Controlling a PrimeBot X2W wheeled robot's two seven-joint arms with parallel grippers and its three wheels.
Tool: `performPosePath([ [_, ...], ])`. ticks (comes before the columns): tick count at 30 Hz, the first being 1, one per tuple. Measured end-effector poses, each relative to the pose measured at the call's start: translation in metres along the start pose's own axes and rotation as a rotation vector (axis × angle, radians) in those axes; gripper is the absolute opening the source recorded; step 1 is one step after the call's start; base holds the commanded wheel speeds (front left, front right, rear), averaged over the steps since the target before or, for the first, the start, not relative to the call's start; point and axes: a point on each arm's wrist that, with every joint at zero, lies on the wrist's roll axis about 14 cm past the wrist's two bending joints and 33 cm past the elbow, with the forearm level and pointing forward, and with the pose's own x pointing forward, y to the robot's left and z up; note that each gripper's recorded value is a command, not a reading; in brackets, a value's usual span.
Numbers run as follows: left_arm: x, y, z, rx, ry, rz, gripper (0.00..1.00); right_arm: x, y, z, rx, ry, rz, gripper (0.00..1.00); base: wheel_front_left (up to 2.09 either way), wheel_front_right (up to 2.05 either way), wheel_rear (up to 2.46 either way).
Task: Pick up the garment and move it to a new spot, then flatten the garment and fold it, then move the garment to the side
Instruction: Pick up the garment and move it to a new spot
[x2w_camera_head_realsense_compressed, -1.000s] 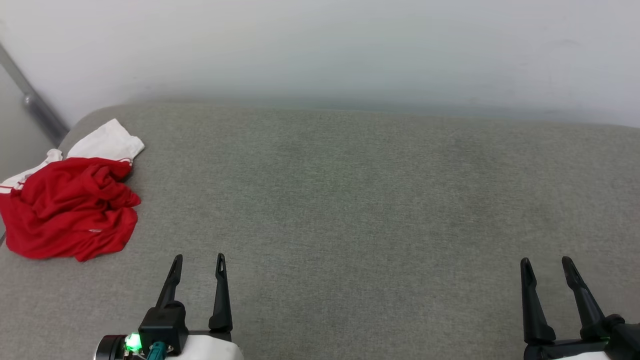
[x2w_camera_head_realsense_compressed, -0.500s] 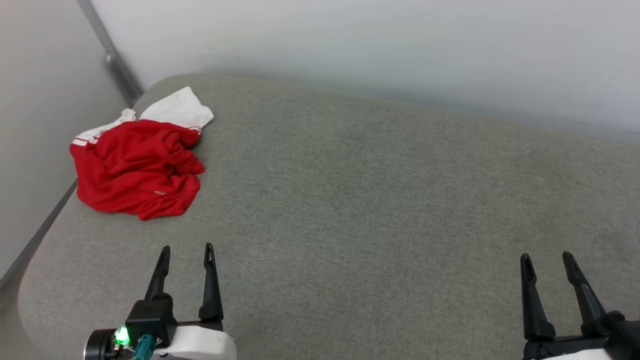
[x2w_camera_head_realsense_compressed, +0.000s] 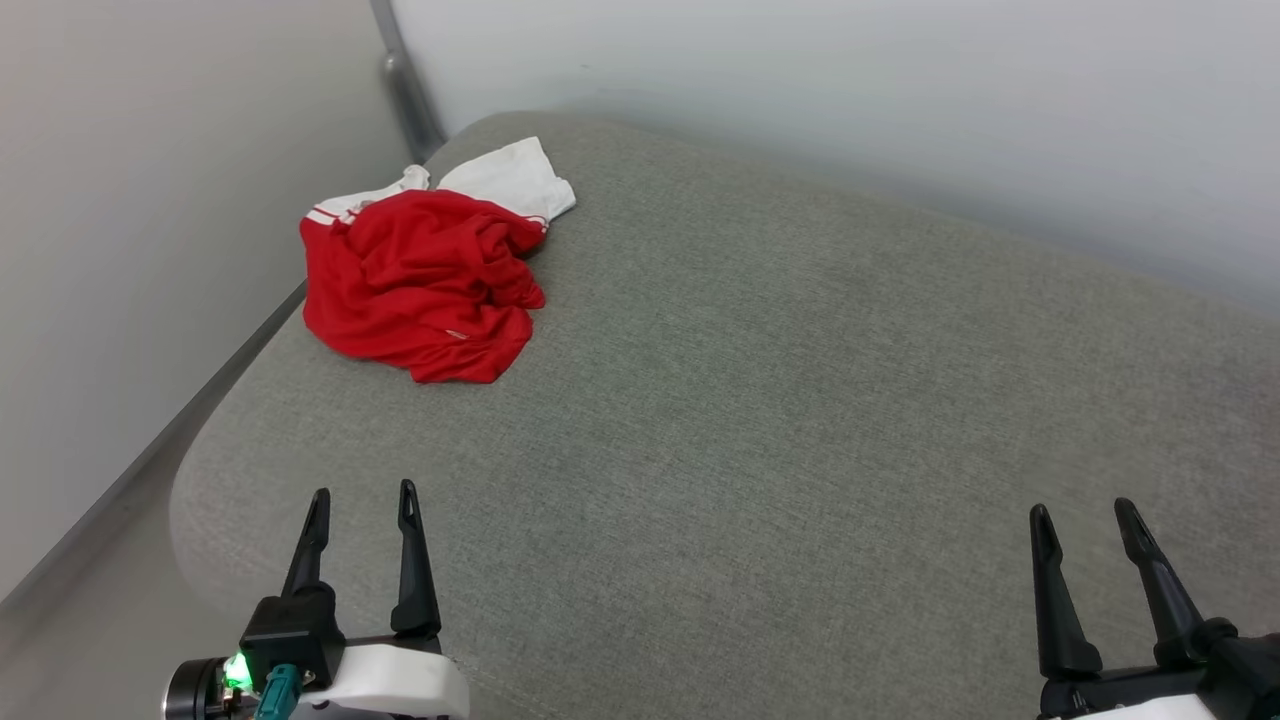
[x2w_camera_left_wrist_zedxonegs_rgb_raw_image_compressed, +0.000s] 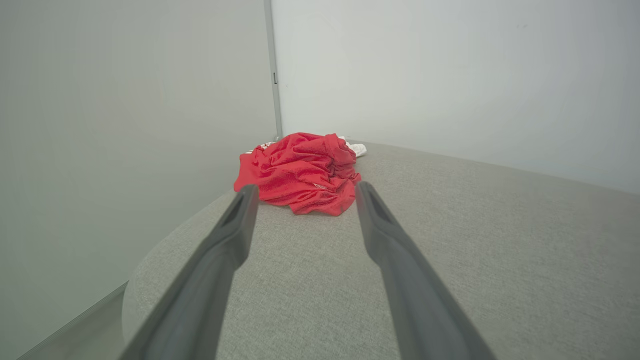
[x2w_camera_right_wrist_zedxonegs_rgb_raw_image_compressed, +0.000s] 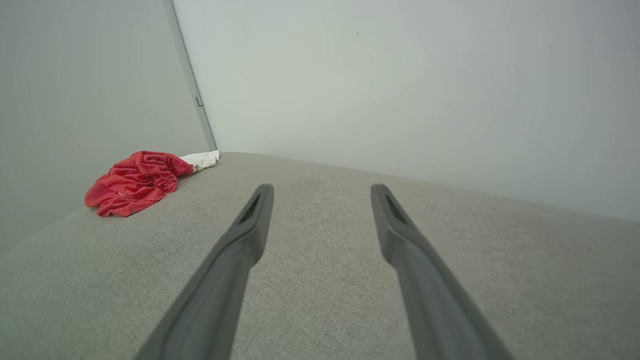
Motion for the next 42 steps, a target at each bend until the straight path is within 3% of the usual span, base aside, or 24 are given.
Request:
performPosePath([
  [10,-0.005,0.017,0.003,0.009,-0.008,0.053,1.0,0.006,0.011,-0.003,-0.002,0.005,0.039,1.0,0.0,0.0,0.0],
  [16,0.017,0.016,0.02,0.024,-0.064,0.002,1.0,0.006,0.008,-0.006,-0.004,0.013,0.03,1.0,0.0,0.0,0.0],
  [24,0.094,0.028,0.074,0.065,-0.21,-0.041,1.0,0.023,-0.007,-0.009,-0.028,-0.006,0.005,1.0,0.0,0.0,0.0],
  [32,0.178,0.015,0.112,0.145,-0.304,-0.083,1.0,0.034,-0.038,-0.026,-0.051,0.007,-0.061,1.0,0.0,0.0,0.0],
  [36,0.218,0.002,0.111,0.197,-0.288,-0.121,1.0,0.038,-0.055,-0.033,-0.062,0.008,-0.1,1.0,0.0,0.0,0.0],
  [42,0.275,-0.004,0.083,0.242,-0.11,-0.13,1.0,0.043,-0.079,-0.042,-0.083,0.003,-0.15,1.0,0.0,0.0,0.0],
])
